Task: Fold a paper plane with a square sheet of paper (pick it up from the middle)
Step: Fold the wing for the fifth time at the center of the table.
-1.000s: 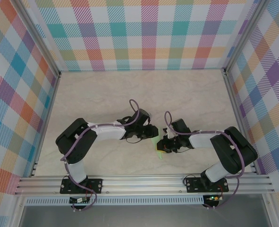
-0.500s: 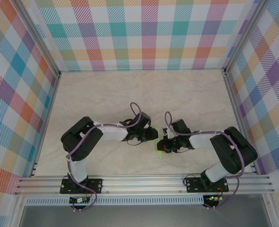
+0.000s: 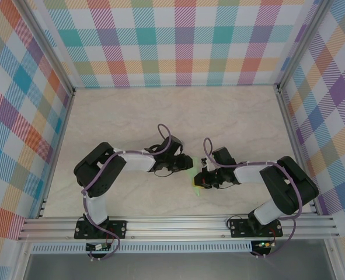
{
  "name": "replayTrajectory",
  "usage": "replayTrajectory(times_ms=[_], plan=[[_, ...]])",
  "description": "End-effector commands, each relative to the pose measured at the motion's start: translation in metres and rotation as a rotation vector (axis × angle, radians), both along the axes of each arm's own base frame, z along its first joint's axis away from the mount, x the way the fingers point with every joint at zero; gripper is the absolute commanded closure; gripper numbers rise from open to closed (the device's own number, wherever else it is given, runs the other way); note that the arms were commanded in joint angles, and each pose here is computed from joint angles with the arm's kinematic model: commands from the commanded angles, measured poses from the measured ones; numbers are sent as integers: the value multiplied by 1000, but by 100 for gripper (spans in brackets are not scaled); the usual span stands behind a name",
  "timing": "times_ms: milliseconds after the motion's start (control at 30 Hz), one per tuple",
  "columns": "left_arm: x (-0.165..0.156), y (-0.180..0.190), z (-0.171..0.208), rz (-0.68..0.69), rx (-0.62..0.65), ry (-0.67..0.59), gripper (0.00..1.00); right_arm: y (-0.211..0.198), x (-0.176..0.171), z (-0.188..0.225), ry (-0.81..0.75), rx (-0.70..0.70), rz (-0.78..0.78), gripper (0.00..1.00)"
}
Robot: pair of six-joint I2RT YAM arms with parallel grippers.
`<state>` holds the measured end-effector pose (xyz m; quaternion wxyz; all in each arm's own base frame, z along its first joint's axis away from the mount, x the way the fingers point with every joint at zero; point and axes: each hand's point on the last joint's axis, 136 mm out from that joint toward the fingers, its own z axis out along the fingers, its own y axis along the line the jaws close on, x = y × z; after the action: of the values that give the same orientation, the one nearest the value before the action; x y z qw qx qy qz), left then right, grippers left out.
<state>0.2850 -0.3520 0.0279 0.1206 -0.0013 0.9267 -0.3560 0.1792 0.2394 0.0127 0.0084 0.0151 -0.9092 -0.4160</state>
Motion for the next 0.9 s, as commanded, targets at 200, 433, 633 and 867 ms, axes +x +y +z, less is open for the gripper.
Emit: replayTrajectory(times_ms=[200, 433, 633, 867], plan=[[33, 33, -11, 52, 47, -48, 68, -23, -23, -29, 64, -122, 6, 97], [48, 35, -1, 53, 5, -41, 68, -20, -20, -25, 56, -102, 8, 97], [45, 33, 40, 47, -55, -89, 65, -13, -11, -17, 42, -80, 4, 96], [19, 19, 66, 3, -101, -116, 63, -9, -5, -12, 34, -68, -3, 96]])
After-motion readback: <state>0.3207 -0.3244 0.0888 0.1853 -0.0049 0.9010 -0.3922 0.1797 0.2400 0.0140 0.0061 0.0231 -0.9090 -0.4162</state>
